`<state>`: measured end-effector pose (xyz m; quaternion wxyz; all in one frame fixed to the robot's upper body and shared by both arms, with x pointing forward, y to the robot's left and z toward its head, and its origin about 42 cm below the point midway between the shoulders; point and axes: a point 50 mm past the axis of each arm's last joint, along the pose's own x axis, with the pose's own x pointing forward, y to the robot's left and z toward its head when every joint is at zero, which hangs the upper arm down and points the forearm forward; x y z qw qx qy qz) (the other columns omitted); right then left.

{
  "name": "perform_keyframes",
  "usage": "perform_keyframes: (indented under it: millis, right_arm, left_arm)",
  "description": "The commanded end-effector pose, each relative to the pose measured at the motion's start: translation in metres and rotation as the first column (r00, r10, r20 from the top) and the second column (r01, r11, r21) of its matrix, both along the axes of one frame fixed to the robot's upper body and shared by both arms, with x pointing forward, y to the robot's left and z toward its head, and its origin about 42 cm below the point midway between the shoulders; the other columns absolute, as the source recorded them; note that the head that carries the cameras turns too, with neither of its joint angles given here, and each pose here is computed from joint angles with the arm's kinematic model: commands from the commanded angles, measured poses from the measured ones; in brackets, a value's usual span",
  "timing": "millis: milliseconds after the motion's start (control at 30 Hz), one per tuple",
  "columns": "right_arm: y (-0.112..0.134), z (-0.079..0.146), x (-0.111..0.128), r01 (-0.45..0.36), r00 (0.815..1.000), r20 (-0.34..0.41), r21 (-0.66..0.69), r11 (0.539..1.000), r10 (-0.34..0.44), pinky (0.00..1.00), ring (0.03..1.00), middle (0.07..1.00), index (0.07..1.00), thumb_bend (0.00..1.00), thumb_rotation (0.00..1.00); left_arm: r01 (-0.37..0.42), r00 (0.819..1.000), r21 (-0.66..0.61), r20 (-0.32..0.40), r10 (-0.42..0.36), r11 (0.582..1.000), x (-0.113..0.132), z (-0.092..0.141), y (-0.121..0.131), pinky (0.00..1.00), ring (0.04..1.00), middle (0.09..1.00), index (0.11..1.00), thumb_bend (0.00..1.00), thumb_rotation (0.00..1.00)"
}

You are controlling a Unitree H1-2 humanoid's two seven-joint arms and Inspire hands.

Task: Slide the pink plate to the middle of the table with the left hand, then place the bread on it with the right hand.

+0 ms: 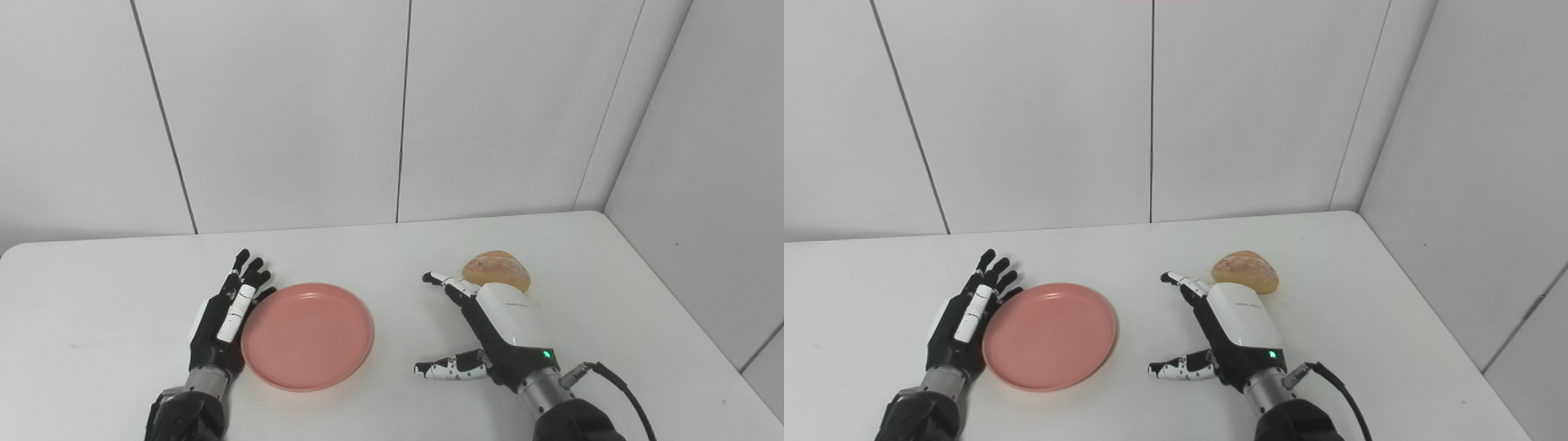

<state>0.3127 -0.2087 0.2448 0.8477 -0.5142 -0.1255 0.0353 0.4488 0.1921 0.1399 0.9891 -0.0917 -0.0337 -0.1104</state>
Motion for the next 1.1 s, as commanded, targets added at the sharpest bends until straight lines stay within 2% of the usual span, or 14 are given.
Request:
perform_keyframes:
  millis: [0, 233, 400, 633, 900, 1067]
  right_arm:
    - [-0.007, 0.030, 0.010, -0.003, 0.995, 0.100, -0.045, 0.999, 0.008, 0.61, 0.805, 0.853, 0.826, 1.00, 0.26]
    - [-0.023, 0.052, 0.029, 0.010, 0.990, 0.141, -0.128, 0.992, 0.008, 0.59, 0.803, 0.847, 0.823, 1.00, 0.27]
    - [-0.037, 0.059, 0.046, 0.023, 0.988, 0.156, -0.167, 0.986, 0.004, 0.58, 0.767, 0.820, 0.817, 1.00, 0.31]
    - [-0.052, 0.066, 0.067, 0.056, 0.987, 0.162, -0.230, 0.972, -0.018, 0.62, 0.783, 0.822, 0.813, 1.00, 0.37]
    - [-0.070, 0.067, 0.096, 0.102, 0.991, 0.118, -0.303, 0.947, -0.069, 0.64, 0.790, 0.823, 0.810, 1.00, 0.40]
    - [-0.082, 0.068, 0.118, 0.134, 0.991, 0.023, -0.327, 0.935, -0.134, 0.65, 0.819, 0.847, 0.824, 1.00, 0.40]
  left_arm:
    - [0.010, 0.998, 0.001, -0.056, -0.010, 1.000, -0.005, -0.015, 0.000, 0.84, 0.933, 0.962, 0.968, 0.84, 0.67]
    - [0.007, 0.998, -0.007, -0.057, -0.007, 1.000, -0.004, -0.014, 0.000, 0.84, 0.929, 0.958, 0.959, 0.84, 0.66]
    - [0.012, 0.999, 0.001, -0.053, -0.012, 1.000, -0.003, -0.013, -0.001, 0.84, 0.929, 0.959, 0.956, 0.82, 0.67]
    - [0.013, 0.999, 0.002, -0.048, -0.013, 1.000, -0.003, -0.012, 0.000, 0.85, 0.929, 0.961, 0.952, 0.82, 0.67]
    - [0.014, 0.999, 0.007, -0.045, -0.014, 1.000, -0.004, -0.011, 0.000, 0.84, 0.926, 0.957, 0.954, 0.83, 0.67]
    - [0.014, 0.999, 0.007, -0.048, -0.013, 1.000, -0.005, -0.012, -0.001, 0.84, 0.927, 0.952, 0.956, 0.82, 0.67]
